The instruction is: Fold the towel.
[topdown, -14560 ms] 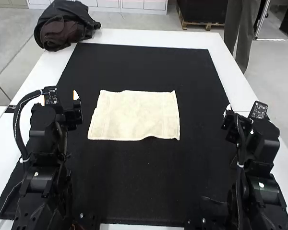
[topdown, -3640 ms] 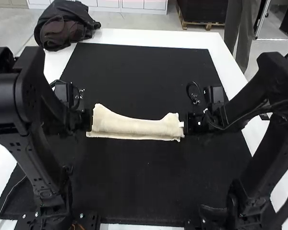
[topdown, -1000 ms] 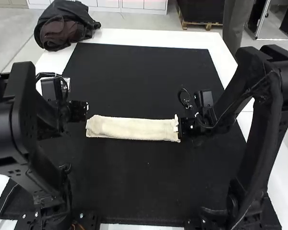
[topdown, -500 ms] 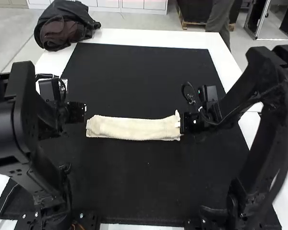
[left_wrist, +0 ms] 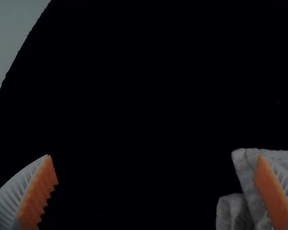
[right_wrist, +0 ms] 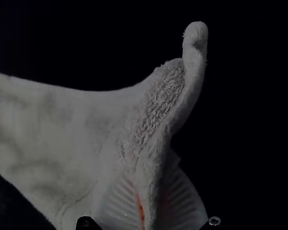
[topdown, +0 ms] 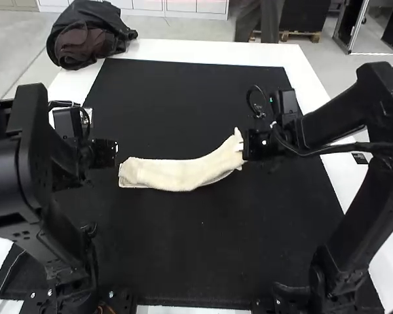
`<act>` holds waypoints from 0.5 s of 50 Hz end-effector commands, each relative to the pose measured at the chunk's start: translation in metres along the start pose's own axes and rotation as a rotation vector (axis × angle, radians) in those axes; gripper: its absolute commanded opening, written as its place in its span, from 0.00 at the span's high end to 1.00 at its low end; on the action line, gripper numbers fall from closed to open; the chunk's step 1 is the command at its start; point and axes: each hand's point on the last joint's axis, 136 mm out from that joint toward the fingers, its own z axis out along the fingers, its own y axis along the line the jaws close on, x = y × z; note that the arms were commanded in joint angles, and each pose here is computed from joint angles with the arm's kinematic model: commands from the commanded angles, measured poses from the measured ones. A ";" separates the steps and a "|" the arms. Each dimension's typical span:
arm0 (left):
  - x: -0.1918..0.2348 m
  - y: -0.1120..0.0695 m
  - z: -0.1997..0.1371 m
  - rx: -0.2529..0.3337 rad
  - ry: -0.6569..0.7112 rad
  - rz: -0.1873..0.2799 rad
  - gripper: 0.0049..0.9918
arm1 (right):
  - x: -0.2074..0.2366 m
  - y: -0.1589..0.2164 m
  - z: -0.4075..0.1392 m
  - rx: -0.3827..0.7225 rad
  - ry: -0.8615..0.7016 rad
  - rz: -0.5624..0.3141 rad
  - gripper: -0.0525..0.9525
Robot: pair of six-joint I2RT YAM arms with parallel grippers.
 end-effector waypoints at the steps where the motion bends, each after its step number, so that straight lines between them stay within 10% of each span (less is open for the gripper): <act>1: -0.019 0.010 -0.002 -0.039 -0.047 0.000 0.03 | -0.021 0.035 -0.001 -0.068 -0.040 -0.040 0.97; 25: -0.020 0.013 -0.002 -0.061 -0.052 -0.002 0.03 | -0.013 0.113 0.024 -0.192 -0.004 -0.119 0.97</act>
